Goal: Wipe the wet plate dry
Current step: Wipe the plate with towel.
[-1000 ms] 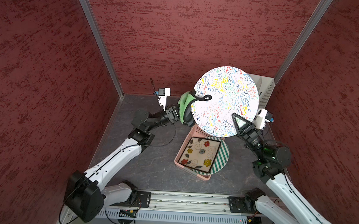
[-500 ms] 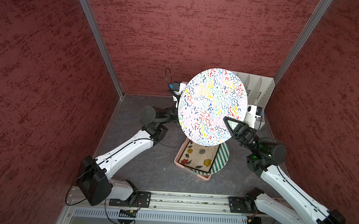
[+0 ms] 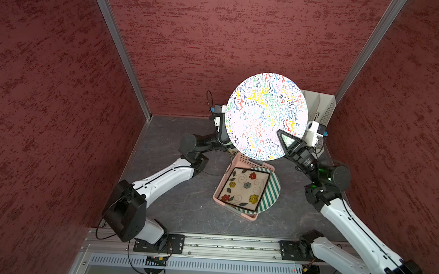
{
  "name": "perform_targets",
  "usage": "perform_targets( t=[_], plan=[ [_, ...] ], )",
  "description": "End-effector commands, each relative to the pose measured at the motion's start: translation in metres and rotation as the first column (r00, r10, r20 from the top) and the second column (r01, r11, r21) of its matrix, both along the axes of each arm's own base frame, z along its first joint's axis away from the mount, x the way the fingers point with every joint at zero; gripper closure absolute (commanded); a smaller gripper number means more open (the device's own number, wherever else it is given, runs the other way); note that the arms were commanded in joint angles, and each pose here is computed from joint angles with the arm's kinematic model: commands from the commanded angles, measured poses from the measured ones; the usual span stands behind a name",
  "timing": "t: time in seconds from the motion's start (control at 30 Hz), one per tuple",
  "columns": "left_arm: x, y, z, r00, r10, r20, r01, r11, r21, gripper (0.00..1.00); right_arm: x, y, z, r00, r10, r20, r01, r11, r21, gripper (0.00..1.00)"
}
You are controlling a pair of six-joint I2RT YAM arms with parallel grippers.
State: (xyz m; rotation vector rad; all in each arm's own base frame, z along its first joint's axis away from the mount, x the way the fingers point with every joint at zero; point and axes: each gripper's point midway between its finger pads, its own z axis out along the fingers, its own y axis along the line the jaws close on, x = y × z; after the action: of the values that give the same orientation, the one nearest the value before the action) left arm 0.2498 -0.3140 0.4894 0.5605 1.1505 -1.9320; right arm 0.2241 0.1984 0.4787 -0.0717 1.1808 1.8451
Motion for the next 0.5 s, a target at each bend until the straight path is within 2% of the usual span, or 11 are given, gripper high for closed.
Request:
perform_targets(
  t=[0.0, 0.1, 0.2, 0.33, 0.4, 0.47],
  plan=[
    [-0.022, 0.020, 0.054, 0.990, 0.012, 0.141, -0.005, 0.999, -0.052, 1.00, -0.039, 0.024, -0.014, 0.985, 0.135, 0.104, -0.127, 0.989, -0.081, 1.00],
    [-0.025, 0.017, 0.065, 0.986, -0.014, 0.166, 0.026, 0.997, -0.068, 1.00, -0.045, 0.044, -0.042, 0.983, 0.174, 0.060, -0.167, 0.980, -0.112, 1.00],
    [-0.033, 0.010, 0.063, 0.984, -0.075, 0.163, 0.090, 0.993, -0.083, 1.00, -0.035, 0.052, -0.054, 0.985, 0.169, 0.022, -0.166, 0.981, -0.100, 1.00],
    [-0.069, -0.023, 0.029, 0.964, -0.216, 0.155, 0.230, 0.970, -0.081, 1.00, -0.022, 0.061, -0.022, 0.982, 0.177, 0.066, -0.172, 0.983, -0.071, 1.00],
    [-0.085, -0.040, 0.007, 0.951, -0.283, 0.128, 0.294, 0.953, -0.077, 1.00, -0.014, 0.061, -0.001, 0.986, 0.145, 0.086, -0.141, 0.989, -0.049, 1.00],
    [-0.088, -0.049, -0.016, 0.948, -0.312, 0.066, 0.316, 0.946, -0.069, 1.00, 0.004, 0.052, 0.016, 0.994, 0.075, 0.073, -0.073, 0.997, -0.028, 1.00]
  ],
)
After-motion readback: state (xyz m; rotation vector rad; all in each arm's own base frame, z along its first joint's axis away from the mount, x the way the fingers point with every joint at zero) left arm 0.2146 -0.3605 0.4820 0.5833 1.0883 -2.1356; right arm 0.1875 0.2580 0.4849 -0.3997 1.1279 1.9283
